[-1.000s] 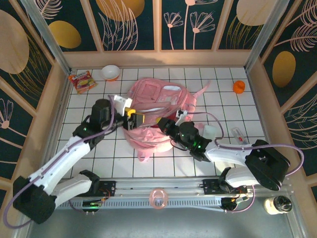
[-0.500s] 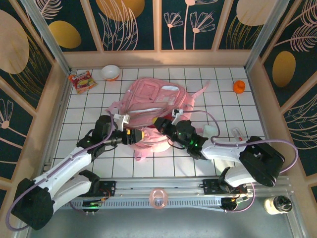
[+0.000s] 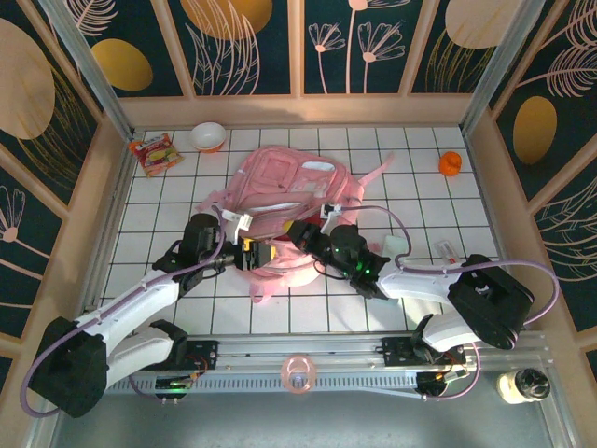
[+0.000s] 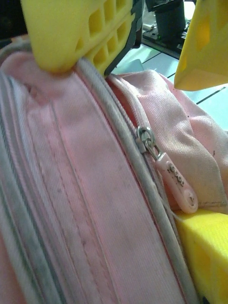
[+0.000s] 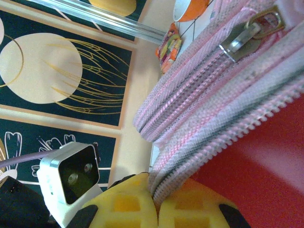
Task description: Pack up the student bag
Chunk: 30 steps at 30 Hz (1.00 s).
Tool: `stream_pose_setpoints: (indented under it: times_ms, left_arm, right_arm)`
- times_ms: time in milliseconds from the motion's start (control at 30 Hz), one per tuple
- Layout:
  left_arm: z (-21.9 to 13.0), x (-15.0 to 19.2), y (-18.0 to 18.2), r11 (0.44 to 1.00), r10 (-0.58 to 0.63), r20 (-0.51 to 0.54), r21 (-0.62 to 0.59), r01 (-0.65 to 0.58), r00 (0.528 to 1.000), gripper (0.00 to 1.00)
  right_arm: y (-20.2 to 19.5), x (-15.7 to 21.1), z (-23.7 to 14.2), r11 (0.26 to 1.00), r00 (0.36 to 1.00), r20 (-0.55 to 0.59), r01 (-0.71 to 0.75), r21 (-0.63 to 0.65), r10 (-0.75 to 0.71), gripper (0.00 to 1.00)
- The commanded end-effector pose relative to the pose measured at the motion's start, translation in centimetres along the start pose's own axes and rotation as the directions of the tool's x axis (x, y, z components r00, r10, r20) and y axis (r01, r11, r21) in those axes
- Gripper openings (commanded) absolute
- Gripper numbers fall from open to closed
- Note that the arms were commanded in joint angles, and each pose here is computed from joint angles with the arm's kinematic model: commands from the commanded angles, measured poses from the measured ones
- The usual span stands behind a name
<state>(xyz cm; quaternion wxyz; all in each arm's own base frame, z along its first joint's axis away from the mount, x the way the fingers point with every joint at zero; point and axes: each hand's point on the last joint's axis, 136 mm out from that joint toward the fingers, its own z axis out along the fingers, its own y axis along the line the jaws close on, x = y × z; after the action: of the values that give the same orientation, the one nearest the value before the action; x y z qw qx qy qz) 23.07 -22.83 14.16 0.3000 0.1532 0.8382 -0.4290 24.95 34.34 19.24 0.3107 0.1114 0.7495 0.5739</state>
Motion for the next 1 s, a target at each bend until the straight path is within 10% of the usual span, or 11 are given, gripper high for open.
stream_pose_setpoints:
  times_ms: [0,967]
  left_arm:
    - [-0.4,-0.8,-2.3,0.989,0.101,0.036,0.109,-0.104,0.994,0.59]
    - [-1.4,-0.7,-2.9,0.975,0.182,0.097,0.115,-0.192,0.979,0.23]
  right_arm:
    - [5.6,0.0,0.2,0.985,0.999,-0.016,0.033,-0.171,-0.036,0.0]
    - [5.0,0.0,-0.1,0.987,0.999,-0.013,0.033,-0.159,-0.035,0.0]
